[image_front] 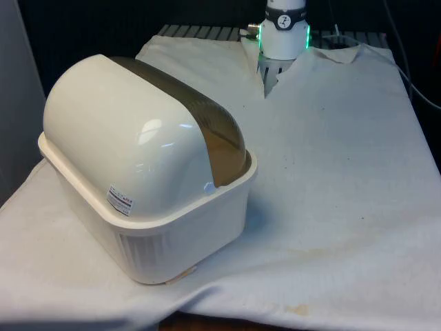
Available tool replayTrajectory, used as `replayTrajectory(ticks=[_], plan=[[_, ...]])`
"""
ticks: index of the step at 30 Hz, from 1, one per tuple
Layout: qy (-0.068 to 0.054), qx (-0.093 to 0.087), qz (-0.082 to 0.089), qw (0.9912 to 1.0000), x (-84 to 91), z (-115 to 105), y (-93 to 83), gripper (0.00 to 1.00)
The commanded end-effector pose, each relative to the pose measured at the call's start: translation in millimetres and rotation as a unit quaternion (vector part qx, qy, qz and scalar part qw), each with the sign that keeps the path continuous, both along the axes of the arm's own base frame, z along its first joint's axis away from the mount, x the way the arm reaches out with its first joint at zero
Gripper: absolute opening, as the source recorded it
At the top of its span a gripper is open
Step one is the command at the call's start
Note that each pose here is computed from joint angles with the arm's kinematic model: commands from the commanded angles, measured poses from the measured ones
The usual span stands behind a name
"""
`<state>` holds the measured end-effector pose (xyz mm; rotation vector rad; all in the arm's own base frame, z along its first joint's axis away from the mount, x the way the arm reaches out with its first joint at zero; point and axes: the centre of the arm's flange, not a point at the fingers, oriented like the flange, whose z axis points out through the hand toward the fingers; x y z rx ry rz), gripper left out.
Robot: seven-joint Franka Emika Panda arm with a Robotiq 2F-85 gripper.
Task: Open the lid, then close it.
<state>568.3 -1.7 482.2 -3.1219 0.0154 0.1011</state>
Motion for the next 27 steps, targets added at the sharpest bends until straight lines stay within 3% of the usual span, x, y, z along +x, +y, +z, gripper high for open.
replayTrajectory(ticks=[1,3,4,9,11,17,18,27], plan=[[0.000,0.000,0.000,1.00000,0.0,0.0,0.0,0.95],[0.000,0.000,0.000,1.00000,0.0,0.0,0.0,0.84],[0.000,0.000,0.000,1.00000,0.0,0.0,0.0,0.84],[0.000,0.000,0.000,1.00000,0.0,0.0,0.0,0.47],[0.000,0.000,0.000,1.00000,0.0,0.0,0.0,0.41],[0.000,0.000,0.000,1.00000,0.0,0.0,0.0,0.03],[0.000,-0.001,0.000,1.00000,-0.6,-0.1,0.9,0.00],[-0.001,0.000,0.000,1.00000,-4.2,0.5,4.9,0.00]])
